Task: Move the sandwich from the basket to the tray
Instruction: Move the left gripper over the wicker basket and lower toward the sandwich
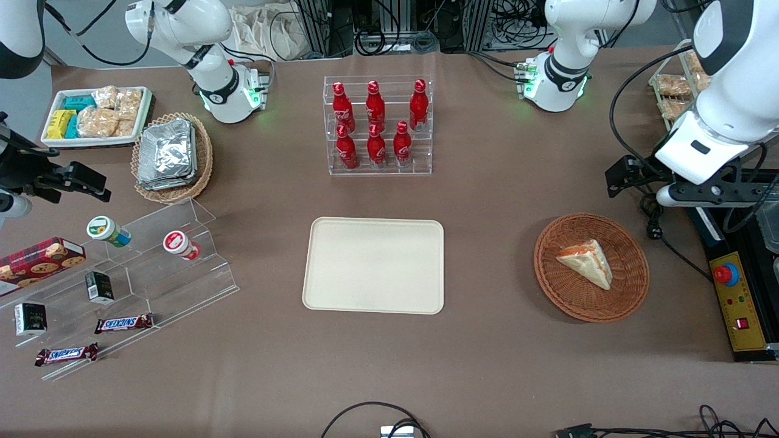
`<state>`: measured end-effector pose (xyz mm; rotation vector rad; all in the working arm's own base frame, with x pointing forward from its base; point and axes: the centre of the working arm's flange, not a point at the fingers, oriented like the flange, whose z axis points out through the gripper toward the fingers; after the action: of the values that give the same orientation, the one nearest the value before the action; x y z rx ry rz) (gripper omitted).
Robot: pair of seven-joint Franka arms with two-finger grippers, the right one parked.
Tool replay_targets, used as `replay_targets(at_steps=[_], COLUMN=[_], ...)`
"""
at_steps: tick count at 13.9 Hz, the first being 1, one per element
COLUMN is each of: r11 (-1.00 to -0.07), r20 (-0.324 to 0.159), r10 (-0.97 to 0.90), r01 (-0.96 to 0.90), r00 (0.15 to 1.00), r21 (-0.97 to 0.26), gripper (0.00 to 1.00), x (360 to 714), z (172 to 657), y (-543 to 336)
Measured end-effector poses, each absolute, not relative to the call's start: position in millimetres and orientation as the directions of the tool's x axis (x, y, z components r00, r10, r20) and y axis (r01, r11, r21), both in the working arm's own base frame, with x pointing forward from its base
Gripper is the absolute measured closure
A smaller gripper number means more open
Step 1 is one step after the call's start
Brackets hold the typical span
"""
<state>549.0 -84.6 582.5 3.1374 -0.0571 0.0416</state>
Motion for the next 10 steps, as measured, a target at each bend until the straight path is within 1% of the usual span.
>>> replay_targets(at_steps=[5,8,10], r11=[-1.0,-0.994,-0.968], r20=[0.015,-0.018,-0.041], r10=[-0.014,0.111,0.253], r01=[-0.014,0.111,0.252], r00=[1.0,0.994,0.967], r21=[0.002,-0.003,-0.013], gripper=[0.0,0.0,0.0], x=[548,552,559], z=[581,564,542], y=[-82,-75,-67])
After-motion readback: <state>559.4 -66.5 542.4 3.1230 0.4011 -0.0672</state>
